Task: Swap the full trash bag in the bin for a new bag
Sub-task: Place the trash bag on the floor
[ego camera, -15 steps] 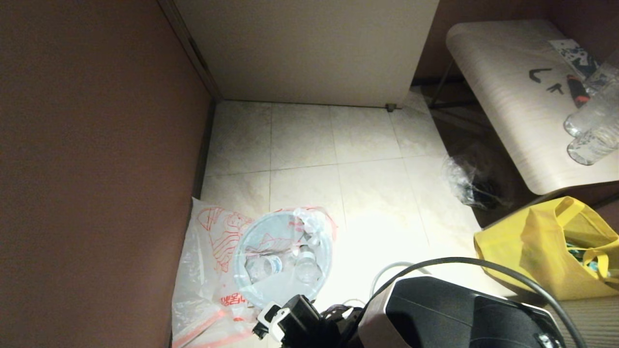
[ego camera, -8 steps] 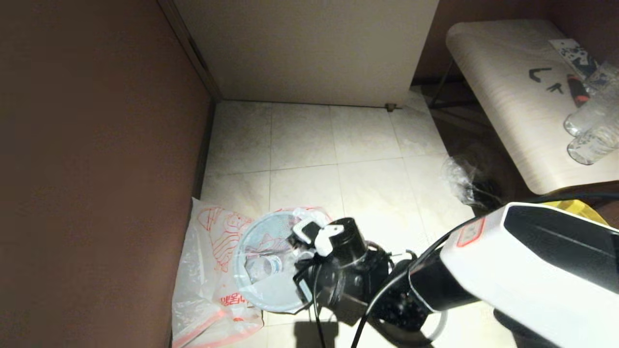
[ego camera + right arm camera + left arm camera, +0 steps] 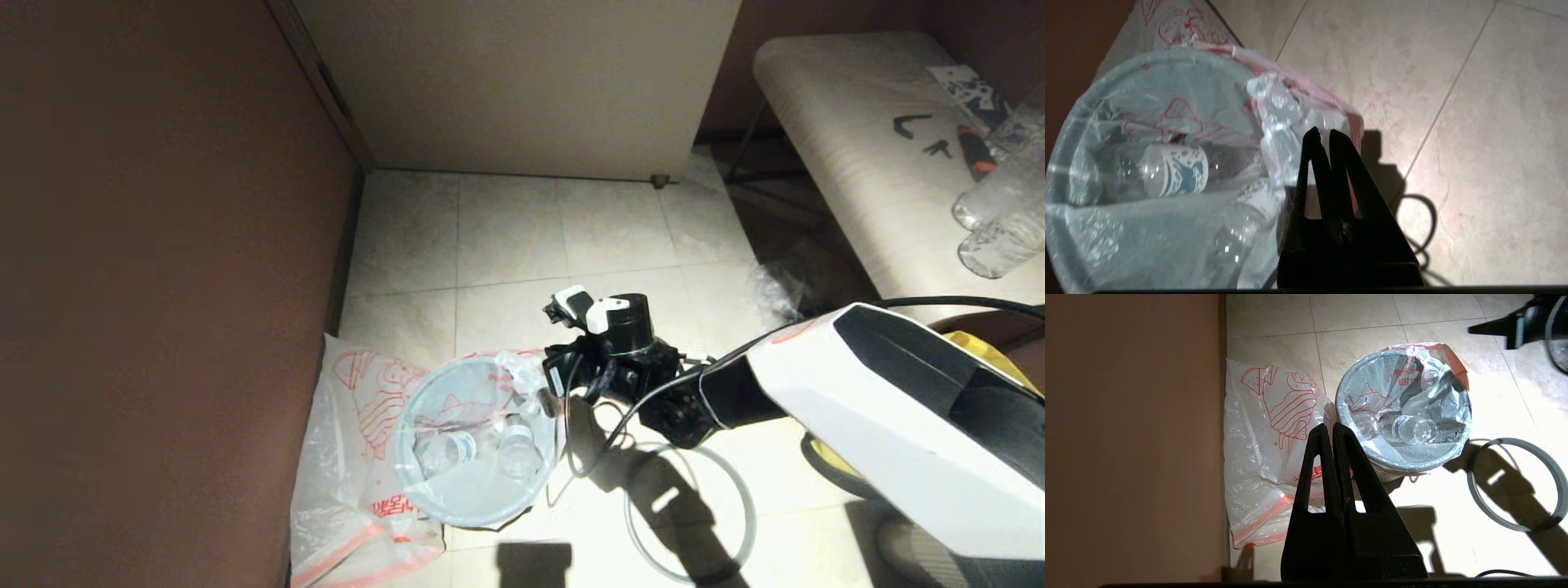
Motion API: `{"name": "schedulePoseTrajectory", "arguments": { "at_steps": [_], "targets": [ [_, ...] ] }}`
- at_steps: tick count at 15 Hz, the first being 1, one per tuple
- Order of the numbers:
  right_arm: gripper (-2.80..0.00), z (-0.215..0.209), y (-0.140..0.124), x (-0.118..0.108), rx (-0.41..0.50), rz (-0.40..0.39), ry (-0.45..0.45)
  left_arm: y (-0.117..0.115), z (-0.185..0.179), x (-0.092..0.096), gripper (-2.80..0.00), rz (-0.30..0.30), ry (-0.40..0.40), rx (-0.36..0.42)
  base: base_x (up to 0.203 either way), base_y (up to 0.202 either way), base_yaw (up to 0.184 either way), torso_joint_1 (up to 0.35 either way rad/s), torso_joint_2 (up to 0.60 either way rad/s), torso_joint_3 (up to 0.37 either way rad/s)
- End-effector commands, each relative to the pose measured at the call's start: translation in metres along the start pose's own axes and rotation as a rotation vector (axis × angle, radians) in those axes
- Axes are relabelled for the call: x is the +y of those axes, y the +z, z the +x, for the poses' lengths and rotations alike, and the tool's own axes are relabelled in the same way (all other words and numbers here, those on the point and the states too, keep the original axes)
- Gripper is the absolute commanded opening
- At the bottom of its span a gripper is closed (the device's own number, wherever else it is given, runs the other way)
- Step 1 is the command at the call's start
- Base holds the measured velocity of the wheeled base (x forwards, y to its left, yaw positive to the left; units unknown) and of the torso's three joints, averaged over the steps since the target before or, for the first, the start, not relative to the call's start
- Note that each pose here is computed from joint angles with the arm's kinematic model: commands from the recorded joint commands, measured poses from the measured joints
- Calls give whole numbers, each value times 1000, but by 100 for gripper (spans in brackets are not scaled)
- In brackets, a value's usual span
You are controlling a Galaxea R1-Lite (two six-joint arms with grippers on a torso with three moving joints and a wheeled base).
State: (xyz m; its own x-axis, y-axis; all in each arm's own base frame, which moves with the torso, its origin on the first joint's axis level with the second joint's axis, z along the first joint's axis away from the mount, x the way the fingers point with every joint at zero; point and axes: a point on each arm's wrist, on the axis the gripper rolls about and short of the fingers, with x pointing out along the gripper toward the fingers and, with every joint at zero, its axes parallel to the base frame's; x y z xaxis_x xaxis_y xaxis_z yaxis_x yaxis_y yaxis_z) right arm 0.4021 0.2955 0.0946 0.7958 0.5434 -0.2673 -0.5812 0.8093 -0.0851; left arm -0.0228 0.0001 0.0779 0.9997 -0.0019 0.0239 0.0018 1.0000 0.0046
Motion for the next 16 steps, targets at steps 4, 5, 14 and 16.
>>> {"name": "schedulePoseTrajectory", "arguments": {
  "at_steps": [4, 5, 14, 16],
  "targets": [
    [0, 47, -19, -9, -49, -67, -75, -3, 1, 0, -280, 0, 0, 13, 0, 0, 0, 0, 0, 0],
    [0, 50, -20, -10, -50, -74, -81, -3, 1, 0, -280, 0, 0, 13, 0, 0, 0, 0, 0, 0],
    [0, 62, -54, -44, 28, -82, -137, -3, 1, 0, -280, 0, 0, 13, 0, 0, 0, 0, 0, 0],
    [0, 64, -61, -44, 40, -85, -131, -3, 1, 0, -280, 0, 0, 13, 0, 0, 0, 0, 0, 0]
  ]
}}
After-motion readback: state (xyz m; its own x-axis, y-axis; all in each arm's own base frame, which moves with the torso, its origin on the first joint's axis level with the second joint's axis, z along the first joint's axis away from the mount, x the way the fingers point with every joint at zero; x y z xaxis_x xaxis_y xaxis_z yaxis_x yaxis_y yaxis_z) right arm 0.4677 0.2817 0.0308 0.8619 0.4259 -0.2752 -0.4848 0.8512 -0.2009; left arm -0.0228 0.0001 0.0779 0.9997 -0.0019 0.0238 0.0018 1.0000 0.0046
